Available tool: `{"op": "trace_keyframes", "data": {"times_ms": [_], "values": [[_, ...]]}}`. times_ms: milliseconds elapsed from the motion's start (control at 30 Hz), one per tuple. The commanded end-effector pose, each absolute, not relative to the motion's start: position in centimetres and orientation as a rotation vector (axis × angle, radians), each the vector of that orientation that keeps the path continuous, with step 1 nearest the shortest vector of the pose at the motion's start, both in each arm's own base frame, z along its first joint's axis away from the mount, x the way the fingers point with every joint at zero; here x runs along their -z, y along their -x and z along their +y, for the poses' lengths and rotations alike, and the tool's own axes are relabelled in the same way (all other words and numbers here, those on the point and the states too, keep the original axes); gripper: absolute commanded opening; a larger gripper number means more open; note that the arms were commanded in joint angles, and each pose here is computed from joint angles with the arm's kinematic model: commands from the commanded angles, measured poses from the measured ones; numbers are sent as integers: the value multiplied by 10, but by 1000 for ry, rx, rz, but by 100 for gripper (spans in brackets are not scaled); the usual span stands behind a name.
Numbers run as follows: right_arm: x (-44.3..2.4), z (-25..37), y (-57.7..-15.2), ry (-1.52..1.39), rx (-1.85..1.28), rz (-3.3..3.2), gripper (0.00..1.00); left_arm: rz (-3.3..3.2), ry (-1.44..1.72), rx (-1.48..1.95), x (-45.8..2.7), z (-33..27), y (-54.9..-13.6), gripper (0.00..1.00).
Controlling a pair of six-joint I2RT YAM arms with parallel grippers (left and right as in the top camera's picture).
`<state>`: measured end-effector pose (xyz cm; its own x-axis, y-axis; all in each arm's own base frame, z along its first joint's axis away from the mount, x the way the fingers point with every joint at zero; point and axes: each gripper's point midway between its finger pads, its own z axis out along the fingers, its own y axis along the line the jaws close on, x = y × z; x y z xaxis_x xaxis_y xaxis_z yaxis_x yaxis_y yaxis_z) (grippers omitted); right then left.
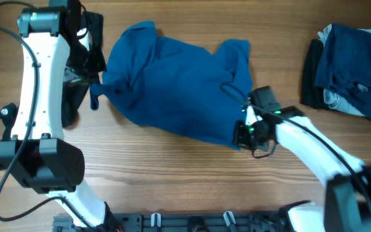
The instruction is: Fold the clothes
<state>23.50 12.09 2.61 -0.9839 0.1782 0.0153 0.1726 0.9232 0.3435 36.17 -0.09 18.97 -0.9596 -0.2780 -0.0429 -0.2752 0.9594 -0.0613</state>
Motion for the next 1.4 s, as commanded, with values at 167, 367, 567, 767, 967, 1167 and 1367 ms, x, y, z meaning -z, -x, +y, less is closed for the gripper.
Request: {"op": "trace_keyframes", "data": {"times_ms": [167, 367, 567, 767, 967, 1167, 1367], "values": [[-129, 59, -226, -313, -342, 2966, 4, 3156, 412, 39, -192, -14, -334, 4], [-152, 33, -210, -403, -246, 3022, 4, 3198, 365, 25, -191, -32, -316, 4], [-165, 28, -220, -389, -250, 2972, 4, 3048, 362, -2, -200, -51, -297, 4], [-165, 28, -216, -363, -245, 2994, 4, 2934, 524, 50, -204, -39, -224, 4], [-162, 12, -201, -435, -144, 3044, 4, 2953, 752, -74, -166, -18, -172, 4], [-163, -20, -209, -589, -135, 2974, 4, 2851, 820, -171, -170, -2, -181, 4], [-153, -51, -218, -711, -115, 2951, 4, 2780, 811, -280, -161, 8, -214, 4]]}}
